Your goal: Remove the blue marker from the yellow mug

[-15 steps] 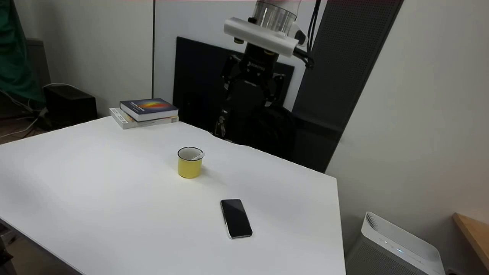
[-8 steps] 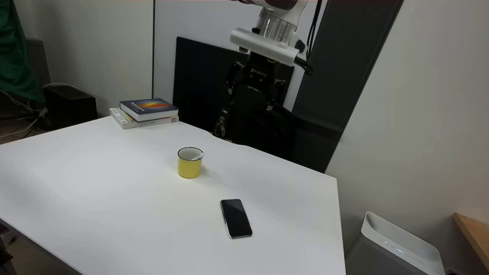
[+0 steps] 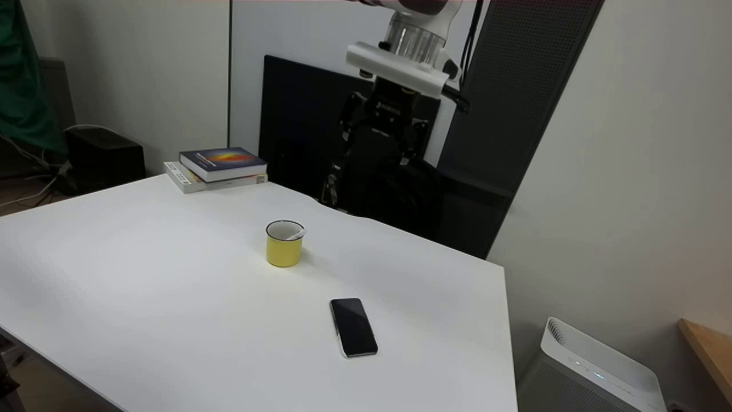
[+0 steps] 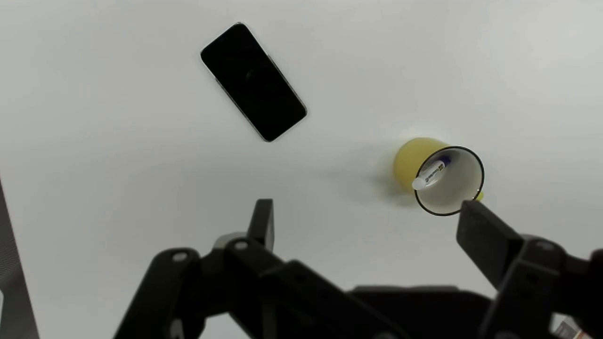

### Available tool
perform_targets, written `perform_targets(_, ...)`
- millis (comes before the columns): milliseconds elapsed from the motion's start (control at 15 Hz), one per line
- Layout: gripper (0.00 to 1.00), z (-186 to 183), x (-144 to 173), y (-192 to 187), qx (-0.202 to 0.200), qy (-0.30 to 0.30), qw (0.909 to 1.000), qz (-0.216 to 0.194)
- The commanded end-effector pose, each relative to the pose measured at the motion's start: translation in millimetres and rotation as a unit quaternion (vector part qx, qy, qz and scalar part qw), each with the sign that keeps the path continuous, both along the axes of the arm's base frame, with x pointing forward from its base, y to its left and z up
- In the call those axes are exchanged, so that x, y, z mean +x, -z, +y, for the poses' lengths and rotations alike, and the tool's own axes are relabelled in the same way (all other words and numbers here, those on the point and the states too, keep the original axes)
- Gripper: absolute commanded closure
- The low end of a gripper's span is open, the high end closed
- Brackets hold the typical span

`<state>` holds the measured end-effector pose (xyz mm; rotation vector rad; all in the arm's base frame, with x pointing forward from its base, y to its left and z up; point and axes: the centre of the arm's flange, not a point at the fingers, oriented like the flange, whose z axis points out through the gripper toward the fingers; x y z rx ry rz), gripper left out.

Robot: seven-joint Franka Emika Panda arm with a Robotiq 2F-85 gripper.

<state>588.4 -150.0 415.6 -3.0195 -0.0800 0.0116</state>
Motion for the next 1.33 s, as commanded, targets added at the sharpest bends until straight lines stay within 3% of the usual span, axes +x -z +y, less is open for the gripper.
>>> perform_targets(0,0.00,0.0,0.1,-0.2,0.000,0.000,1.0000,0.000)
perform_targets(333,0.00,16.5,7.2,17.2,-0.007,-0.030,0.9972,-0.069)
perform_targets(733,0.00,50.5,24.2,56.0,0.015,-0.076,0.9948,-0.065)
perform_targets(1267,0.00,37.6,58.7,133.0,0.073,-0.044,0.9962,-0.022)
